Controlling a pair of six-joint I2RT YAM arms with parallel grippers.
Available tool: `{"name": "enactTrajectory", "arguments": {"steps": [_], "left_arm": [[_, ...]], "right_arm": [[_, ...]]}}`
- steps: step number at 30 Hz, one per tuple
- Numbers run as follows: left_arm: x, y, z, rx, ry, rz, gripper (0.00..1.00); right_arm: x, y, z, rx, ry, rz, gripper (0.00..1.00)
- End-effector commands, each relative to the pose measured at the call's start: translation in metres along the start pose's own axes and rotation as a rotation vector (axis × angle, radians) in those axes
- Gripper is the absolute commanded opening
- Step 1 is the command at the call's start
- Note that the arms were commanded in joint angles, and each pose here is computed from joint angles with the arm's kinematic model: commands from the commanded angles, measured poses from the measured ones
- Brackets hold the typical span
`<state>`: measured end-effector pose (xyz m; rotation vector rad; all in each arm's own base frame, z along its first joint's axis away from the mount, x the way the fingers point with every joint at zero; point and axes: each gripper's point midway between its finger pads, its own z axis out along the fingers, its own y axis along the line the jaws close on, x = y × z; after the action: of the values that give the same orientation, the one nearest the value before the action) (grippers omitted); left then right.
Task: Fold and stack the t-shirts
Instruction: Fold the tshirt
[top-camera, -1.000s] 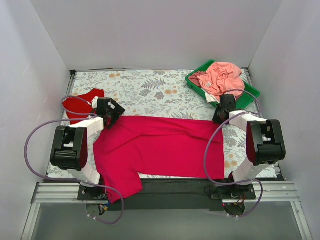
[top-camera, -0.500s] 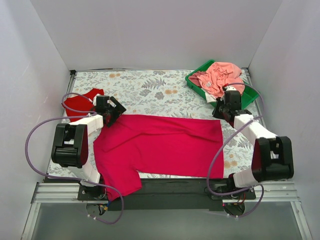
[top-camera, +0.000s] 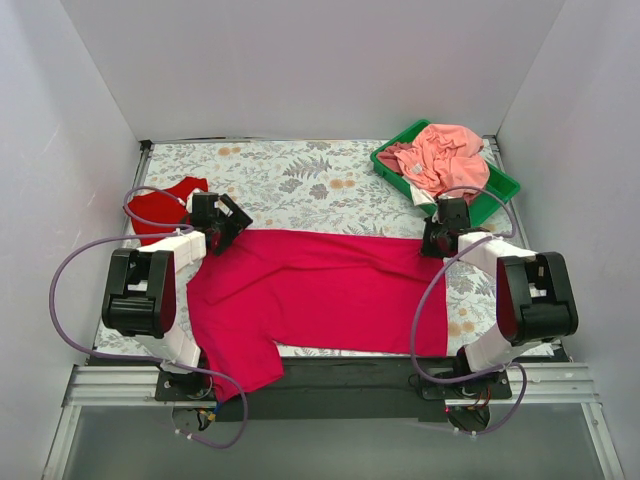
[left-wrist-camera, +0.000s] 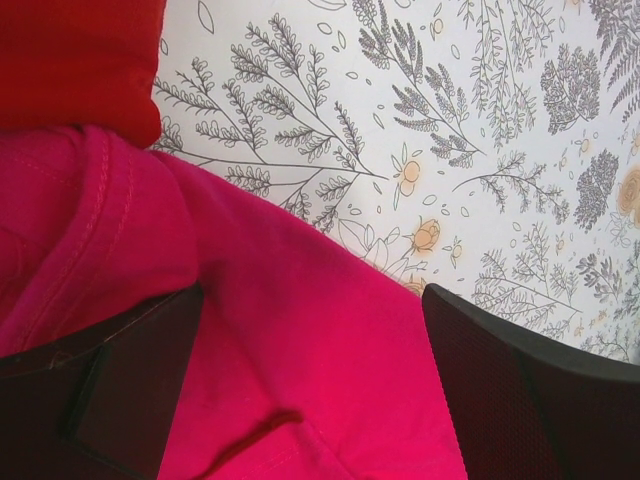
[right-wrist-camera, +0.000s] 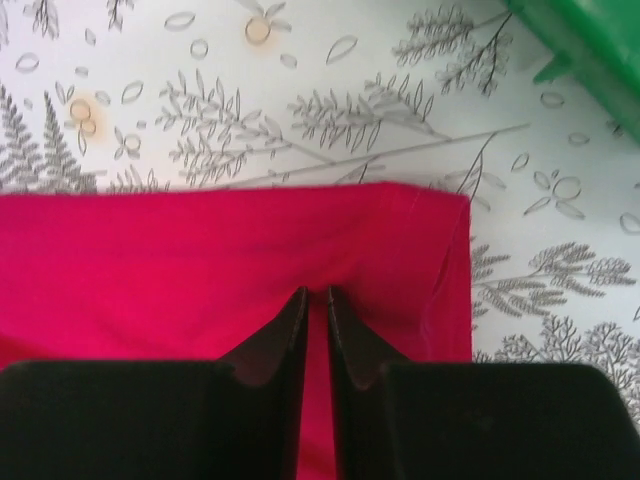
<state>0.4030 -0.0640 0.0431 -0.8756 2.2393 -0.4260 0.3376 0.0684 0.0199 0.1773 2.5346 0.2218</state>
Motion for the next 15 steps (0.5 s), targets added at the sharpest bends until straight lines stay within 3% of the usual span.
{"name": "enactTrajectory", "arguments": {"steps": [1,7,15], "left_arm": [[0.007,0.009,0.0,-0.029,0.033,0.013,0.92],[0.006,0.002,0.014,-0.022,0.063,0.023,0.92],[-0.008,-0.013,0.046,-0.031,0.072,0.04,0.92]], "right_arm": [[-0.016,-0.003,0.014,0.043,-0.015,0.0,0.18],[-0.027,-0.024,0.038,0.174,-0.006,0.007,0.17],[-0.059,-0.023,0.05,0.173,-0.022,-0.002,0.17]]}}
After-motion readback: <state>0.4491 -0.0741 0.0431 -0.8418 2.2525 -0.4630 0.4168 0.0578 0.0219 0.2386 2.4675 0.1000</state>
